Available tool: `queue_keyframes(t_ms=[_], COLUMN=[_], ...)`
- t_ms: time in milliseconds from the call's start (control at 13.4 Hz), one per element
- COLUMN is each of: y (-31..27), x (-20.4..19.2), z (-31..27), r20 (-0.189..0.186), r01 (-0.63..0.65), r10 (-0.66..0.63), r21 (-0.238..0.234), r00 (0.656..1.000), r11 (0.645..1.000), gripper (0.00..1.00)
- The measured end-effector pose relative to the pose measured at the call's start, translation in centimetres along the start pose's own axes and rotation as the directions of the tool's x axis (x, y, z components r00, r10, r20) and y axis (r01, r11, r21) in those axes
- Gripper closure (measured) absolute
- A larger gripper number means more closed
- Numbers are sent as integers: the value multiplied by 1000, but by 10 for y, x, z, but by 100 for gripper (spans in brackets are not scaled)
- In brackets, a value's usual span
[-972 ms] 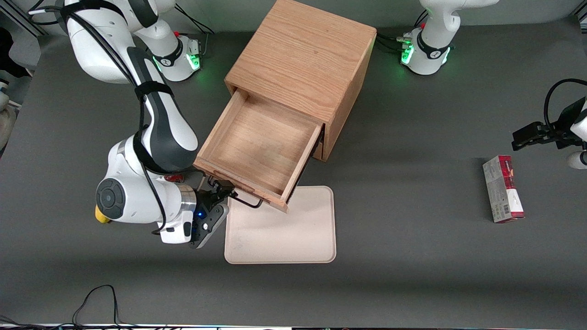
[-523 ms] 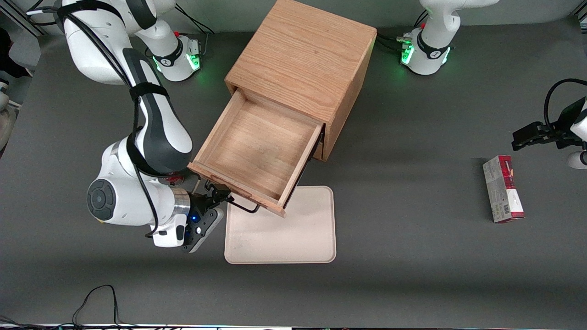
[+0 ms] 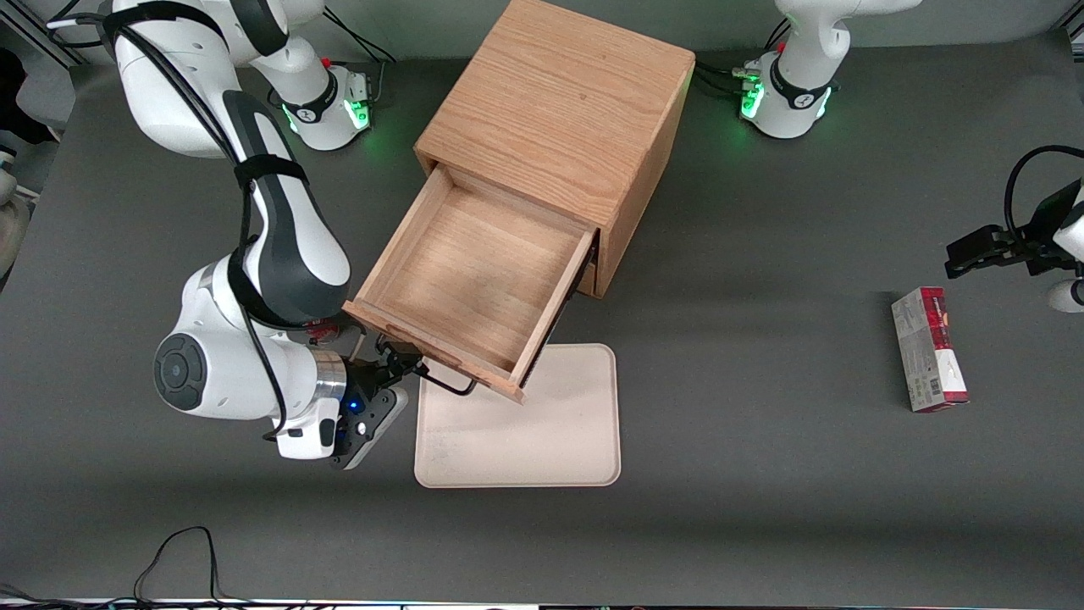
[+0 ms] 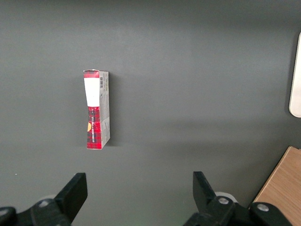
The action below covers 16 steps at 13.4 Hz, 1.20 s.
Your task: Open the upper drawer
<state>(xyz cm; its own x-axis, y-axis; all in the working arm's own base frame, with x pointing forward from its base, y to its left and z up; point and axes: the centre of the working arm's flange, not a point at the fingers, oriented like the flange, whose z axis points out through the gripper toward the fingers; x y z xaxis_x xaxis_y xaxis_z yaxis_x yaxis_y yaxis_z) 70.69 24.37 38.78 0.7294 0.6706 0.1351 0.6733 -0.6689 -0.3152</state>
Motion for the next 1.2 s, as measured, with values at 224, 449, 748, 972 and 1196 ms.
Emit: queue_keyframes(t_ms=[224, 449, 748, 972, 1196], y=[6, 8, 5, 5, -7], x=[-5, -10, -20, -44, -85], z=[-19, -37, -61, -107, -146], r20=[12, 32, 69, 128, 197], r01=[-6, -6, -6, -11, -63], r10=[6, 5, 2, 13, 87], r21=[13, 29, 48, -20, -125], r00=[1000, 999, 998, 992, 977], r11=[1000, 1000, 999, 1000, 990], gripper=[0, 0, 0, 0, 0])
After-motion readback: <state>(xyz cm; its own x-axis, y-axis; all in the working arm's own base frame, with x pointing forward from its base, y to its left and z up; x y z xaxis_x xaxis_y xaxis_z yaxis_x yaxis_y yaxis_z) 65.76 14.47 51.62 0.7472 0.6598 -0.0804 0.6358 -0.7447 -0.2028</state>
